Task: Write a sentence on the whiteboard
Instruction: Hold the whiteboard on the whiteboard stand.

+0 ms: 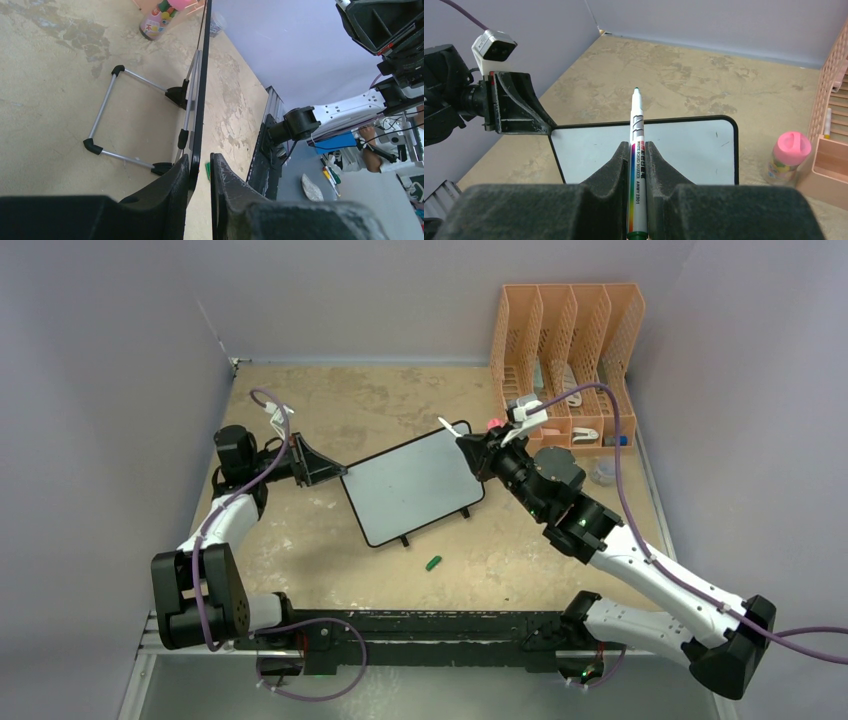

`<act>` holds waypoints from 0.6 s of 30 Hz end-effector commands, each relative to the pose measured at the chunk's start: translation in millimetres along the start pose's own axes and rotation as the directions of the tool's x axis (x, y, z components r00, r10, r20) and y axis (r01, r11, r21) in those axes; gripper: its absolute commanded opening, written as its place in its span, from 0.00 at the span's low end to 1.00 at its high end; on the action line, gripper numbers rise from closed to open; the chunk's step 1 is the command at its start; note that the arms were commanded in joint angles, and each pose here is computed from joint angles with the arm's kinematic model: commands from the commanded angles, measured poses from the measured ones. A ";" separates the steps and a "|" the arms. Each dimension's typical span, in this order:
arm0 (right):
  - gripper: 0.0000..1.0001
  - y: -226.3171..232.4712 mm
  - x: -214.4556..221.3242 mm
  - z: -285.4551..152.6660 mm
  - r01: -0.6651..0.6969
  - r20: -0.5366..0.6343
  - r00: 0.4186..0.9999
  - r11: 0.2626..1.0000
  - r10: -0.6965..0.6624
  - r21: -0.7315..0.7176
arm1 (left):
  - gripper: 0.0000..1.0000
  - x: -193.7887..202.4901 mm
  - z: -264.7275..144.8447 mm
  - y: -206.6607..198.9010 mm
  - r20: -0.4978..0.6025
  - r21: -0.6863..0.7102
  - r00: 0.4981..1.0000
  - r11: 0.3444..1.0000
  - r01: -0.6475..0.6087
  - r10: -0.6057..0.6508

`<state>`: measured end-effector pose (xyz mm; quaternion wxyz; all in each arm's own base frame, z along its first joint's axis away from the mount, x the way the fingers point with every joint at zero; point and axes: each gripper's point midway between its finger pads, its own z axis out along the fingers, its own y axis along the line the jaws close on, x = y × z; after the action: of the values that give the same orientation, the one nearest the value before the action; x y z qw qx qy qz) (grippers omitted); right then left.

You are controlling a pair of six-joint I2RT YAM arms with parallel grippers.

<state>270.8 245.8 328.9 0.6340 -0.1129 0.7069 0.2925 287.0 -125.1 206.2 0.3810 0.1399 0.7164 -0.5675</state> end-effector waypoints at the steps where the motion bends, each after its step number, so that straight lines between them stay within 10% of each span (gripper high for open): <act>1: 0.00 11.5 -23.2 0.0 -0.008 0.069 0.998 0.999 0.011 -0.042 | 0.20 2.4 1.0 -4.8 -0.014 0.033 0.998 0.998 -0.055 0.055; 18: 0.00 21.6 -9.7 5.0 0.010 0.025 1.000 0.998 -0.008 -0.070 | 0.00 11.5 16.9 -11.1 -0.049 0.054 0.996 0.996 -0.077 0.079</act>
<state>268.2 257.3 319.7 0.6218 -0.1278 0.7133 0.2970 280.6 -140.6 202.2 0.3711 0.1655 0.7141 -0.5701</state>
